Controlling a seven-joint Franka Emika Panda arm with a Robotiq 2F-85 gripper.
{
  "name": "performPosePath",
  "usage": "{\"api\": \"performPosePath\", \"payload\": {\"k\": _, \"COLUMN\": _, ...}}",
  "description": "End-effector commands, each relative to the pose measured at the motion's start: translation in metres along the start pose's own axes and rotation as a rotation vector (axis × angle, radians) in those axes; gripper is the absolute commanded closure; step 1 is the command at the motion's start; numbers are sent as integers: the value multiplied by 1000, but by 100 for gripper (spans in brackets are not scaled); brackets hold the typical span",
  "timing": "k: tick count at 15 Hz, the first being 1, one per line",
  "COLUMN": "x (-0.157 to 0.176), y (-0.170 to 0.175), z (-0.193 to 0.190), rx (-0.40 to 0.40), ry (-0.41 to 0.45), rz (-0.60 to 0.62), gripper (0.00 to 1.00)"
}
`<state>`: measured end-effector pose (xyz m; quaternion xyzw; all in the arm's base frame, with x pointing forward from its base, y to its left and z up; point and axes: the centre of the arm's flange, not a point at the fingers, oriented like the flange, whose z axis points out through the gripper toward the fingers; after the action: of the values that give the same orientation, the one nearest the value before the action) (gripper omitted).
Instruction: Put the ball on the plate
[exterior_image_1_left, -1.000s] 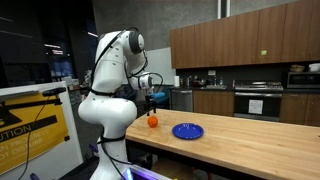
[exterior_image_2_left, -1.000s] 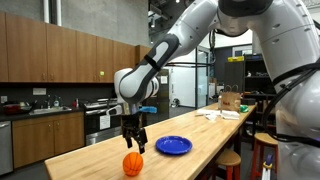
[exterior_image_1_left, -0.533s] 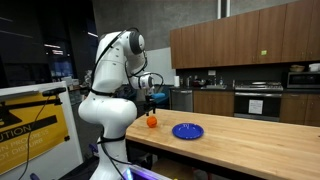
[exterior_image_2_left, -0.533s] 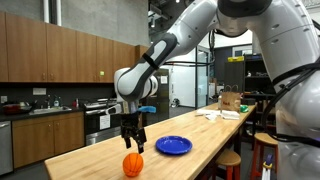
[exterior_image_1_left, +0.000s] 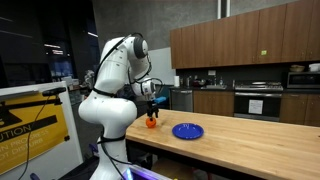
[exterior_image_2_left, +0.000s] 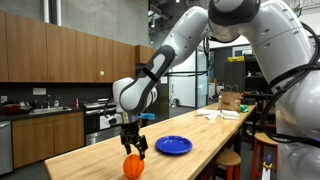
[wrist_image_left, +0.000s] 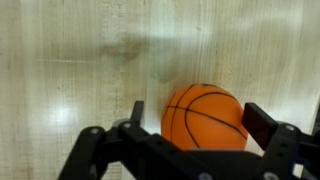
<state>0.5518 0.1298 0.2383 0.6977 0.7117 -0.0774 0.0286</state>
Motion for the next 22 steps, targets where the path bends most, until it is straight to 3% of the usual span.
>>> {"api": "performPosePath", "payload": {"k": 1, "x": 6, "y": 12, "z": 10, "rx": -20, "ry": -12, "rz": -64, "gripper": 0}}
{"api": "performPosePath", "payload": {"k": 4, "x": 11, "y": 5, "z": 1, "rx": -13, "ry": 21, "rz": -74, "gripper": 0}}
{"api": "performPosePath", "payload": {"k": 7, "x": 12, "y": 6, "z": 3, "rx": -8, "ry": 2, "rz": -63, "gripper": 0}}
{"api": "performPosePath", "payload": {"k": 8, "x": 11, "y": 3, "z": 1, "rx": -17, "ry": -11, "rz": -49, "gripper": 25}}
{"api": "performPosePath", "payload": {"k": 10, "x": 9, "y": 0, "z": -3, "rx": -27, "ry": -13, "rz": -21, "gripper": 30}}
{"api": "performPosePath", "payload": {"k": 17, "x": -4, "y": -1, "z": -16, "rx": -44, "ry": -13, "rz": 58, "gripper": 83}}
{"api": "performPosePath", "payload": {"k": 18, "x": -5, "y": -2, "z": -17, "rx": -46, "ry": -16, "rz": 62, "gripper": 81}}
{"api": "performPosePath", "payload": {"k": 19, "x": -6, "y": -2, "z": -17, "rx": -45, "ry": -17, "rz": 65, "gripper": 47}}
{"api": "performPosePath", "payload": {"k": 21, "x": -7, "y": -4, "z": -18, "rx": -41, "ry": -17, "rz": 61, "gripper": 49}}
{"api": "performPosePath", "payload": {"k": 22, "x": -5, "y": -7, "z": -17, "rx": -45, "ry": -35, "rz": 76, "gripper": 45}}
